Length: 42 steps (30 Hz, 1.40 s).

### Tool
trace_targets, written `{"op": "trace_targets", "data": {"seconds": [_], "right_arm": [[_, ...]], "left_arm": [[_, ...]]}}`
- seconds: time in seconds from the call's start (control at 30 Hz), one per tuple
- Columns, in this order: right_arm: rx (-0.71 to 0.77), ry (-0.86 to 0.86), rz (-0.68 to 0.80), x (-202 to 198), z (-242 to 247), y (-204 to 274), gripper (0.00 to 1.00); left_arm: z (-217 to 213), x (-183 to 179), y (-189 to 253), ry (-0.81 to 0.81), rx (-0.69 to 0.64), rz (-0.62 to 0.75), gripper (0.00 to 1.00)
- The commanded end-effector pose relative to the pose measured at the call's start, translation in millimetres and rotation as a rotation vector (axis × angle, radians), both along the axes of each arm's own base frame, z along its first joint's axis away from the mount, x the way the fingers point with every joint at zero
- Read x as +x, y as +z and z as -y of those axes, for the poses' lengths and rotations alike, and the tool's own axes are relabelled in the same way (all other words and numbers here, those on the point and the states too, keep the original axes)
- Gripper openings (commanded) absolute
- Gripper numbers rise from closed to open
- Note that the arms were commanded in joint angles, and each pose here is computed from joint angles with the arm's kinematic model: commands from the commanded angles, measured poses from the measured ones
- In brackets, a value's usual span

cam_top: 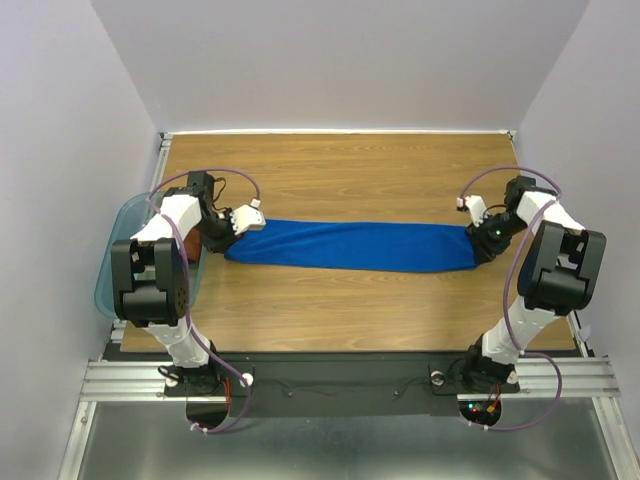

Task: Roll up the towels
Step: Fold the towel

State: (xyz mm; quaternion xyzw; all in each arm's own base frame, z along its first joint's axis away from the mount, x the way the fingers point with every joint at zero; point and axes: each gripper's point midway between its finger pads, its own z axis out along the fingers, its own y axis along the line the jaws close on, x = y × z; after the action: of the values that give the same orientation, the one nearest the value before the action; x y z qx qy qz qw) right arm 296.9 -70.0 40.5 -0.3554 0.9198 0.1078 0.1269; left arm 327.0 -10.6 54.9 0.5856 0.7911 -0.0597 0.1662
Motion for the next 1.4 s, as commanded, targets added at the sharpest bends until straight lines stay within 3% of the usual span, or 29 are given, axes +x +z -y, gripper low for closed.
{"op": "trace_targets", "data": {"seconds": [0.0,0.2,0.43,0.7,0.9,1.37], "right_arm": [[0.042,-0.042,0.078,27,-5,33,0.47],[0.098,-0.125,0.165,69,-1,68,0.47],[0.077,-0.172,0.137,105,16,49,0.47],[0.091,-0.127,0.115,113,6,32,0.59],[0.07,-0.078,0.084,113,-5,12,0.55],[0.027,-0.052,0.07,115,-5,-4,0.45]], "left_arm": [[7,6,24,0.039,-0.057,0.031,0.38],[12,49,61,0.117,-0.119,0.138,0.4],[15,110,70,0.248,-0.181,0.207,0.4],[14,119,41,0.249,-0.17,0.137,0.46],[18,106,17,0.2,-0.161,0.038,0.46],[17,111,-5,0.183,-0.134,0.011,0.46]]}}
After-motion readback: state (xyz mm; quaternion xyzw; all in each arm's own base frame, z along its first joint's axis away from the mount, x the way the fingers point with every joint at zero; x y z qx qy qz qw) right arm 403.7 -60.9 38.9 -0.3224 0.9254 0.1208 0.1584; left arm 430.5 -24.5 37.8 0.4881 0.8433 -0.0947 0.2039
